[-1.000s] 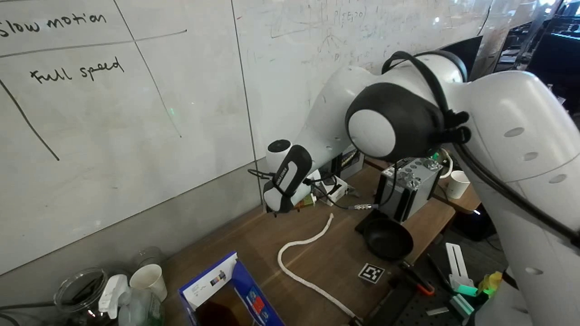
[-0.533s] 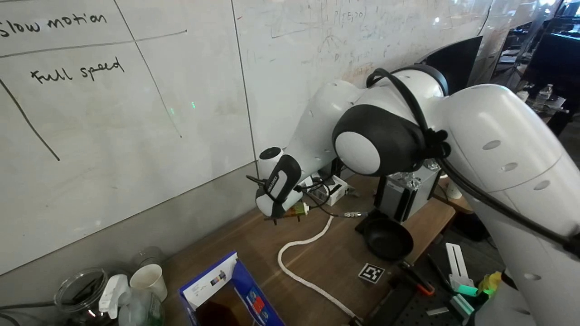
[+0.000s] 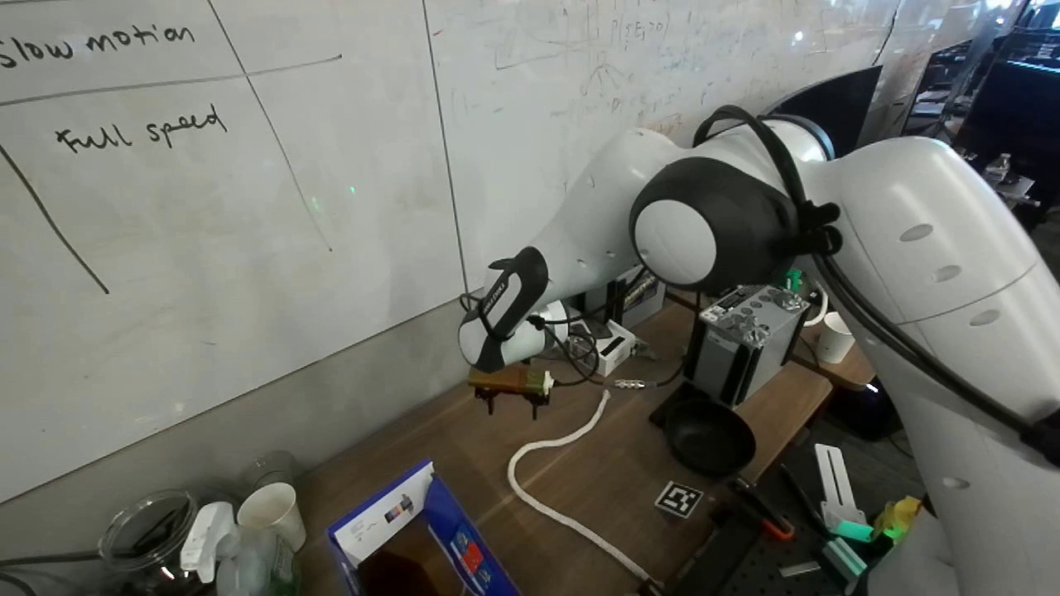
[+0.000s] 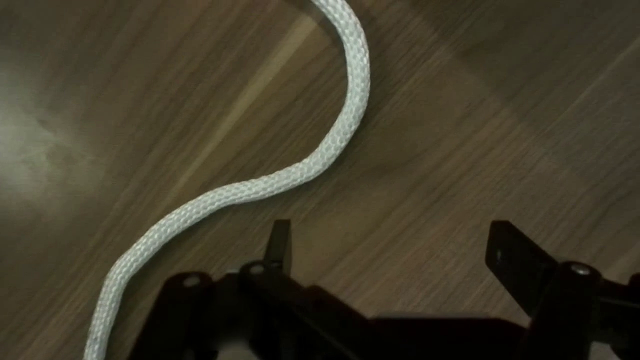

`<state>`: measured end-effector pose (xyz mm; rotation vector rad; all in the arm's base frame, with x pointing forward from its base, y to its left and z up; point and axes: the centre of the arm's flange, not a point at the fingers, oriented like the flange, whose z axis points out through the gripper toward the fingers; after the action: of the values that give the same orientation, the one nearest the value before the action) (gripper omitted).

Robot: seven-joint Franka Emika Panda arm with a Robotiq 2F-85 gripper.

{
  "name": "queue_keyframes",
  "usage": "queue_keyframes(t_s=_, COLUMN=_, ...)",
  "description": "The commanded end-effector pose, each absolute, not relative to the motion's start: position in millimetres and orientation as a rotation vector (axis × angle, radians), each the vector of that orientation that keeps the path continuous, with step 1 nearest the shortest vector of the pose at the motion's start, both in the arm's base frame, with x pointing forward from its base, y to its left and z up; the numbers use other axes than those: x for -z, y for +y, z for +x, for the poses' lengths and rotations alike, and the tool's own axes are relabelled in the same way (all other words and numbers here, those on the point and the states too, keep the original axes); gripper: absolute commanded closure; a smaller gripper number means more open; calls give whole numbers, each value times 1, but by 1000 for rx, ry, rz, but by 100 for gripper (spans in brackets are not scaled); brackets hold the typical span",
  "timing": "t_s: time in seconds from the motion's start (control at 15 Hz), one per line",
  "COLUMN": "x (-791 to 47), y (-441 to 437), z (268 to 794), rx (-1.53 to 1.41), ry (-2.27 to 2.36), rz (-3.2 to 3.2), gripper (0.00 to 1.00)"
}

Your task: Put the ropes into the box.

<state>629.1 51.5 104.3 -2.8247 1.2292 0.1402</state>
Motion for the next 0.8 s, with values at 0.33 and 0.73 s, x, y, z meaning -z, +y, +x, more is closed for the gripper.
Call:
queue_keyframes(t_s=0.33, x=-93, y=47, z=579, rx=-178, ry=1294, rz=-2693, gripper=0)
queue_keyframes(t_s=0.73, x=-63, y=61, z=551, rx=-244, ry=1185, rz=-2722, gripper=0)
